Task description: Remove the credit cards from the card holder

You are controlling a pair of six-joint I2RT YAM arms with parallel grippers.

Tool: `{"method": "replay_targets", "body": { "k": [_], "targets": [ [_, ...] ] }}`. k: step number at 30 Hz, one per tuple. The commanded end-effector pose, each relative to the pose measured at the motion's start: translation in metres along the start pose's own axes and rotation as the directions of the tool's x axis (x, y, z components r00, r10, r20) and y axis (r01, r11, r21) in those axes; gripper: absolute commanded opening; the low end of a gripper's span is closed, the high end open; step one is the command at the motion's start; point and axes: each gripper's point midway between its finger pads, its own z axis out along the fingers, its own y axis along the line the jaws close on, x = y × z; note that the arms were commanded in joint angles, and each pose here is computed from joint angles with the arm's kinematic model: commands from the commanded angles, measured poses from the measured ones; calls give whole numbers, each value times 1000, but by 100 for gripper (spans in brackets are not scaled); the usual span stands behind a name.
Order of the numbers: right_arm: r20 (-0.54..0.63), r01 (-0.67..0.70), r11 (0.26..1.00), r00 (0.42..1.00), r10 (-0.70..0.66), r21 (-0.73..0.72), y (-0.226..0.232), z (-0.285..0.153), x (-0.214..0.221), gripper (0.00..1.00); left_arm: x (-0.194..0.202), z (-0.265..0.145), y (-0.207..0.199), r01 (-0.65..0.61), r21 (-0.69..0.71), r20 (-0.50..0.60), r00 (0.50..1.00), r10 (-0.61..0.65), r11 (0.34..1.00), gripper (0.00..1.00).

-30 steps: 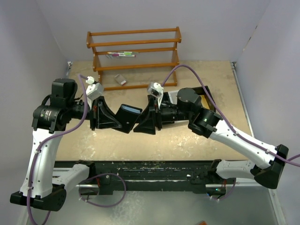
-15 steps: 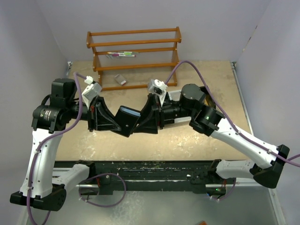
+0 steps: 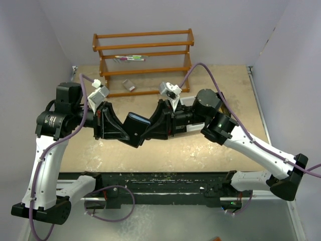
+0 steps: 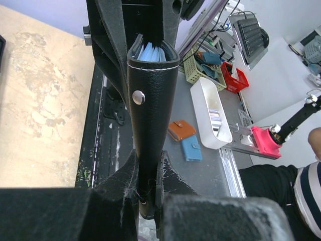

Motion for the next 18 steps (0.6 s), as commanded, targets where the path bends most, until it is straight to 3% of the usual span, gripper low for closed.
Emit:
{"method": "replay_targets", "body": {
  "k": [1, 7, 18],
  "targets": [
    [39, 67, 994, 997, -64, -86, 30, -10, -11, 33, -10, -1, -29, -19, 154, 24, 1000, 16, 988, 0],
    [28, 70, 989, 997, -67, -131, 46, -18, -9, 32, -10, -2, -33, -30, 157, 13, 1000, 28, 987, 0],
    [43, 45, 998, 998, -43, -54, 26, -7, -21, 22, -7, -3, -37, -30, 160, 8, 1000, 29, 987, 0]
  ]
}}
